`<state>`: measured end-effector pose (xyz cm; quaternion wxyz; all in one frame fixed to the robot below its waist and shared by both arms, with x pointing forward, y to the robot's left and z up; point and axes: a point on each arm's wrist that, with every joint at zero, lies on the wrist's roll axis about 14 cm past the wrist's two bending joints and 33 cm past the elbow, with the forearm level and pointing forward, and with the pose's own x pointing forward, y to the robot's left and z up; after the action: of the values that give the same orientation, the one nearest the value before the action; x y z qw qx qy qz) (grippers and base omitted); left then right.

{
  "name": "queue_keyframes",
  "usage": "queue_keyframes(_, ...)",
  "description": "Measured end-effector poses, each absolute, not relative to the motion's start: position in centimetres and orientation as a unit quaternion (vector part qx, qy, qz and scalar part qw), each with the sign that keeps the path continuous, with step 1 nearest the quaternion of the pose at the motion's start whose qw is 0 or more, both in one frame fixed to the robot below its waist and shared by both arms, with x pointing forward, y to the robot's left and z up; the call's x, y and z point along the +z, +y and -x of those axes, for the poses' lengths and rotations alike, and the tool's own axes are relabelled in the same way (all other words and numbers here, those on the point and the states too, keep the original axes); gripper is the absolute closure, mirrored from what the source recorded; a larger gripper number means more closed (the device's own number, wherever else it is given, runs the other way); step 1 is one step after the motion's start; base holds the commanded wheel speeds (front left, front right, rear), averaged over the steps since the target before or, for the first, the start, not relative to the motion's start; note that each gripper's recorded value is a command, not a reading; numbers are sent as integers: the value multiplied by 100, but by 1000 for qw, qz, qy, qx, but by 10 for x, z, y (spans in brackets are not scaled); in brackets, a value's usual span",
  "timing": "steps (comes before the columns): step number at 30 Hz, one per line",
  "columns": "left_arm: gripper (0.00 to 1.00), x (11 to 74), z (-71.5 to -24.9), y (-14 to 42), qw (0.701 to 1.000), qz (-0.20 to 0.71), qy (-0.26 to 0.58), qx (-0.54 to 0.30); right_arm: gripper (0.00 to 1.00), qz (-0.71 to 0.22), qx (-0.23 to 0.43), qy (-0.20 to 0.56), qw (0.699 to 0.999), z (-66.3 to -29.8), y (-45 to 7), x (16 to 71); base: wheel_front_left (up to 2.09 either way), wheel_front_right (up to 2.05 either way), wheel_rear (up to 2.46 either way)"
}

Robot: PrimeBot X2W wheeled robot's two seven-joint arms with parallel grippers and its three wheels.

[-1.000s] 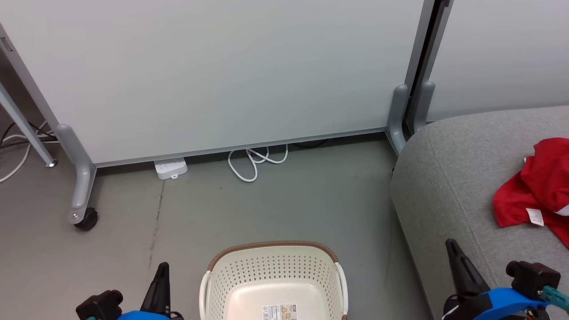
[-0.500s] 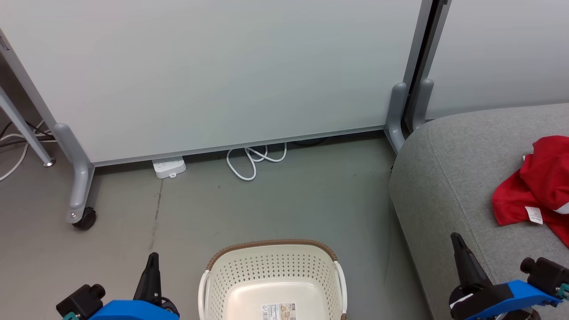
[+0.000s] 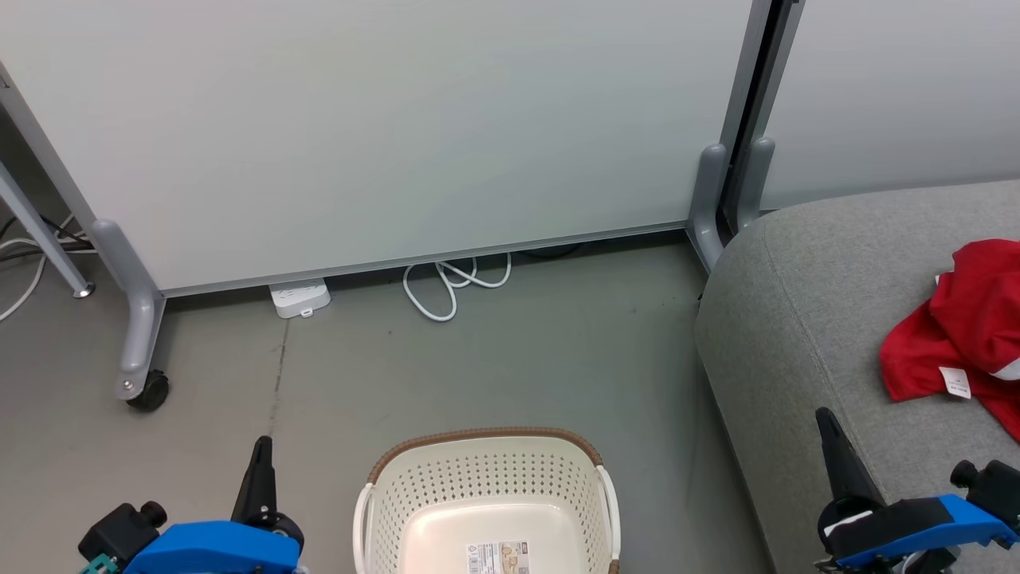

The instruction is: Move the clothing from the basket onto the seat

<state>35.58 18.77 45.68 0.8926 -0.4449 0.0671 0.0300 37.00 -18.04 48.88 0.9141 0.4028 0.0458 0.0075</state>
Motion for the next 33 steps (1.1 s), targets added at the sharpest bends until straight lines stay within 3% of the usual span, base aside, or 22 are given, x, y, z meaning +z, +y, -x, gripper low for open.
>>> queue_keyframes(33, 100, 478, -372, 195, 809, 586, 38, 30, 100, -566, -2, 30, 824, -379, -189, 496, 0, 0, 0)
